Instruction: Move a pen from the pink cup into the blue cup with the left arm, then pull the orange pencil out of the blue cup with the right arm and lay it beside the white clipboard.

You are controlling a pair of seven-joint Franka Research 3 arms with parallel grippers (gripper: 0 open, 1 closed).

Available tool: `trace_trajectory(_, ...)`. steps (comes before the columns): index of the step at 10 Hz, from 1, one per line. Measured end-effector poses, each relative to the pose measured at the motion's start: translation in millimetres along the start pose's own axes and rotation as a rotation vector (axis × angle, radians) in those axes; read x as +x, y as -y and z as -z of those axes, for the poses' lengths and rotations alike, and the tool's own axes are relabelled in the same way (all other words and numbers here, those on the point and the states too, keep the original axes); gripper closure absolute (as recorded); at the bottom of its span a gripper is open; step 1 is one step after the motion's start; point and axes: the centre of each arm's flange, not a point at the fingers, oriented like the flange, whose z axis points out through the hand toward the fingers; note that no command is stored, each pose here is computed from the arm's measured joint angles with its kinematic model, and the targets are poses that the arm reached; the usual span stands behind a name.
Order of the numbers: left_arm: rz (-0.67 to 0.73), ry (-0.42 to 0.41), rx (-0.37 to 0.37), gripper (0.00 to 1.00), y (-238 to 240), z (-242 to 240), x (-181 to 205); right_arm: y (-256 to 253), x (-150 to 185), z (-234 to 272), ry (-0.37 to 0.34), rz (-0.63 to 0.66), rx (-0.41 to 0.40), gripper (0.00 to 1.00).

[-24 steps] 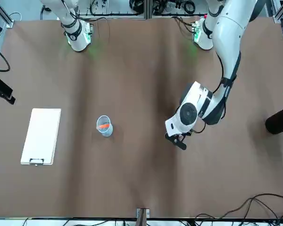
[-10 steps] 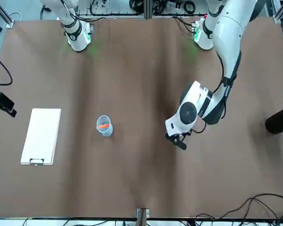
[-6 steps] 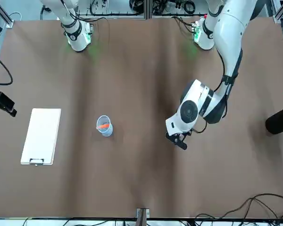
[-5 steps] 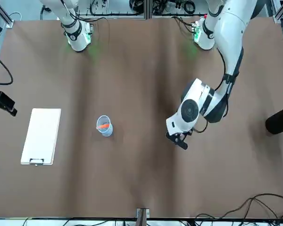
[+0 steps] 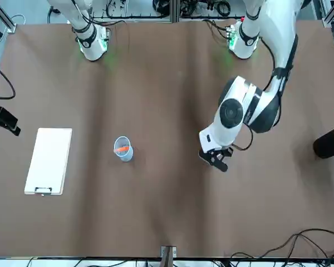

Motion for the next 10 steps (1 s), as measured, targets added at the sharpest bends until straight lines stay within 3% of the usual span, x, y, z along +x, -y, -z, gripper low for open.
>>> trace_trajectory(3, 0.015, -0.047, -0.025, 0.84, -25, 30, 0, -1, 0, 2, 0.001, -0.001, -0.001, 0.00)
trace_trajectory(7, 0.114, -0.106, -0.145, 0.84, -77, 68, 5, -19, -2, 1, 0.019, -0.031, -0.009, 0.00)
trace_trajectory(10, 0.240, -0.241, -0.256, 0.84, -117, 91, 18, -21, -7, -1, 0.062, -0.035, -0.011, 0.00)
